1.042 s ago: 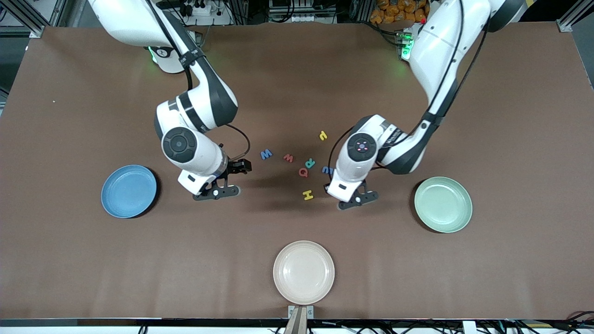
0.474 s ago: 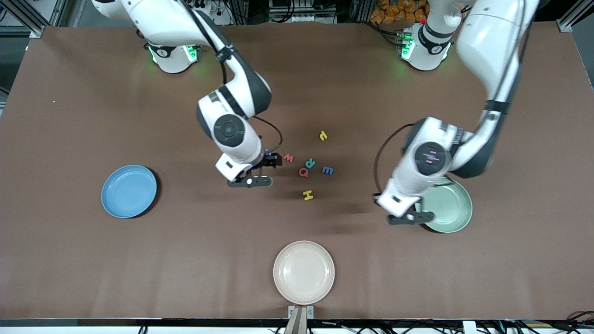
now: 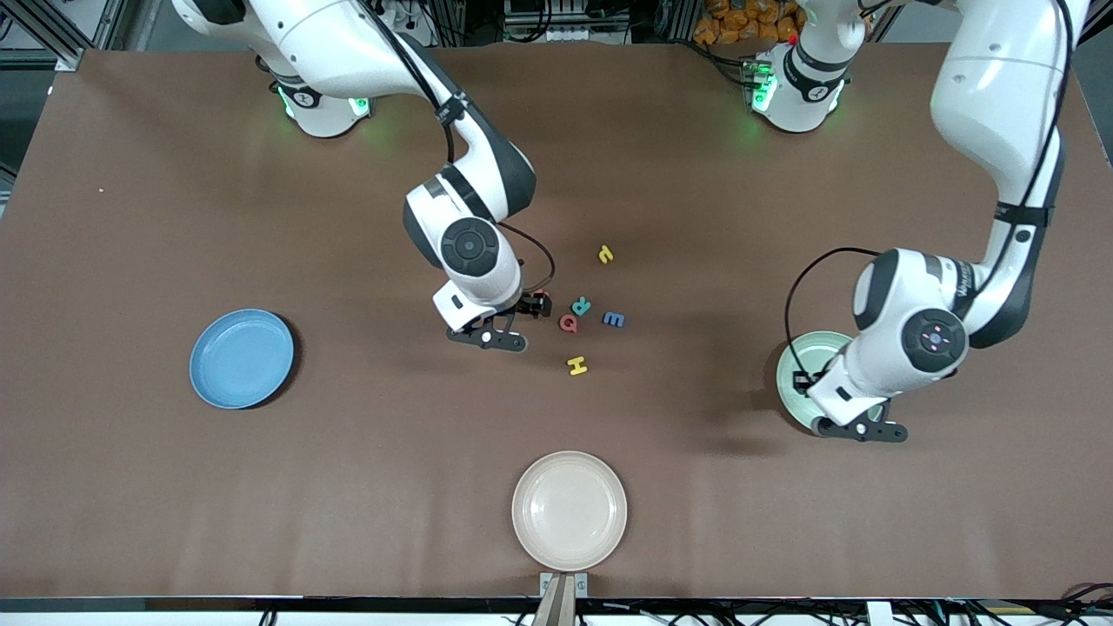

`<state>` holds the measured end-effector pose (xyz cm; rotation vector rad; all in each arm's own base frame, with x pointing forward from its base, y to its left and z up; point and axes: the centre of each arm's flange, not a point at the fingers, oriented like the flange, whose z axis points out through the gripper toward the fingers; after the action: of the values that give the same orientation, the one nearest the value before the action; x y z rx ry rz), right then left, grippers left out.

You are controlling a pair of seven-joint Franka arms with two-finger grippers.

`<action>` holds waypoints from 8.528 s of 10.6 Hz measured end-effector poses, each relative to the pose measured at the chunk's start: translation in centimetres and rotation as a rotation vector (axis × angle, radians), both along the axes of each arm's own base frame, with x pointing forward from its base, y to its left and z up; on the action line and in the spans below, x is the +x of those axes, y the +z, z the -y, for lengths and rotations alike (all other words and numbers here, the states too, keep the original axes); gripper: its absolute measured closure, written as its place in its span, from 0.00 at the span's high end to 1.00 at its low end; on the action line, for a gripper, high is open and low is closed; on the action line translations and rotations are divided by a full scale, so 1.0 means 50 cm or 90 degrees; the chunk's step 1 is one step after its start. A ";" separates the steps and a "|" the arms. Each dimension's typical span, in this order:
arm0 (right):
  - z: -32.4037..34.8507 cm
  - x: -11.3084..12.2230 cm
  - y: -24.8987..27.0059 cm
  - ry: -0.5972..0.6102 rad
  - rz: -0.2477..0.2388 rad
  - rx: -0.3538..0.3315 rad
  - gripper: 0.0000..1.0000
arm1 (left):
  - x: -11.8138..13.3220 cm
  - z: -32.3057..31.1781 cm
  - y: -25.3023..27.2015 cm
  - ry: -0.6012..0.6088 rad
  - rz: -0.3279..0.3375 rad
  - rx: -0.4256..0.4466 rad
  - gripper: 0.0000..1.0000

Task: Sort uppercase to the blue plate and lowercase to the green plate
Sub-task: 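Carry the blue letter to the green plate while the right gripper reaches letters, then release the blue letter on the green plate while the right gripper grasps pink Q, then move the pink Q to the blue plate while the left gripper reaches blue W, then release the pink Q on the blue plate while the left gripper grasps W, then carry the blue W to the green plate while the right gripper reaches teal R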

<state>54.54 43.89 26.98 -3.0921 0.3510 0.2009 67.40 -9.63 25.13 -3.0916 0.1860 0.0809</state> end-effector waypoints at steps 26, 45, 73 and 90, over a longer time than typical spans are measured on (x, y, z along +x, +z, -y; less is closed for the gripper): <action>-0.166 -0.047 -0.191 0.025 0.048 0.009 0.99 | -0.041 0.116 0.289 -0.028 0.055 -0.045 1.00; 0.195 0.192 0.017 0.101 0.004 -0.045 0.36 | -0.161 0.381 0.249 0.008 -0.001 -0.048 1.00; 0.878 0.205 -0.028 0.340 -0.092 0.063 1.00 | -0.352 0.676 -0.157 -0.109 0.020 -0.044 0.63; 0.234 0.076 0.030 0.148 -0.044 -0.010 1.00 | -0.049 0.194 0.106 -0.110 0.098 0.014 0.40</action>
<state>58.35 32.19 28.48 -3.1417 -0.0072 0.3119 64.96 -19.33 30.43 -3.0263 0.4400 -0.1594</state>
